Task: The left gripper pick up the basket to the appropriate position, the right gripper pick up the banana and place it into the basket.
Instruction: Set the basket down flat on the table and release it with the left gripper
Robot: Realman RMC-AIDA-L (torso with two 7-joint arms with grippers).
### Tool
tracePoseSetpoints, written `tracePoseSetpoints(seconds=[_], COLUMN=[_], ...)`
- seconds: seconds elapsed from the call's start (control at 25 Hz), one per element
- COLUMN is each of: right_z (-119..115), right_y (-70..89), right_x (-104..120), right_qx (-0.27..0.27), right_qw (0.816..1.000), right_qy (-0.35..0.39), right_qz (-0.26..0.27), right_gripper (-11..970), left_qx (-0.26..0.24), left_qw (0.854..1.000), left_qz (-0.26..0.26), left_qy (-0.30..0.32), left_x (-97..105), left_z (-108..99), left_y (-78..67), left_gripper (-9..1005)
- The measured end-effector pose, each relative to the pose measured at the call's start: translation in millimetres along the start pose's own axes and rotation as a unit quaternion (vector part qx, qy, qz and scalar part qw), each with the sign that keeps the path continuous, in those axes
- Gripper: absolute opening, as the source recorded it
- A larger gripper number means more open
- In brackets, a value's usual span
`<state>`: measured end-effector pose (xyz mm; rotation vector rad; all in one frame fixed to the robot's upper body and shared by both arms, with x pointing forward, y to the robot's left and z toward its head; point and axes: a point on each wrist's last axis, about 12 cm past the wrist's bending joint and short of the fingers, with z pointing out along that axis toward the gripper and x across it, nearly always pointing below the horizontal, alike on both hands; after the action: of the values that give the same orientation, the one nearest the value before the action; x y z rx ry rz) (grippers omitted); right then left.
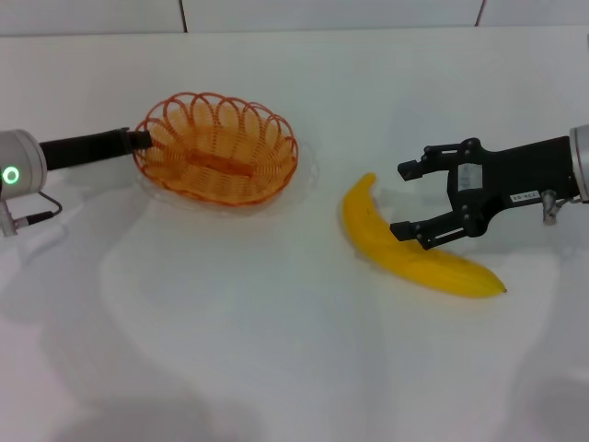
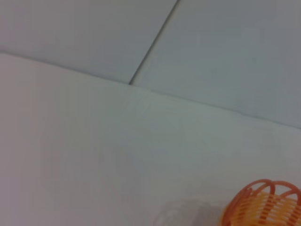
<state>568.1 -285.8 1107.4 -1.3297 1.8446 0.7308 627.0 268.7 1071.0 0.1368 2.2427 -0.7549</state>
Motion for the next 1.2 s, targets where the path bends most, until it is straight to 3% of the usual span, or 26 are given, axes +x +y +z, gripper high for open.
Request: tracePoseSetpoints(seconds=[0.68, 0.92, 1.2], right_z=[0.6, 0.4, 0.0], right_y=[-0.7, -0.5, -0.5], right_x=[-1.8, -1.4, 0.4], right_qx=[-0.003, -0.003, 0.001], right_qw=[1.000, 1.000, 1.000], right_qy=[0.004, 0.004, 0.005], right_qz=[0.000, 0.001, 0.003], right_gripper=[899, 899, 898], left_qx=[-0.014, -0.011, 0.006], left_qw=[1.000, 1.000, 0.999], left_qz=[-0.007, 0.006, 0.014], left_qy=[0.003, -0.004, -0.031], left_x=[8.2, 5.5, 6.5], left_z=[3.6, 3.0, -1.6], left_y=[2.5, 1.8, 2.4], left_gripper=[69, 146, 404])
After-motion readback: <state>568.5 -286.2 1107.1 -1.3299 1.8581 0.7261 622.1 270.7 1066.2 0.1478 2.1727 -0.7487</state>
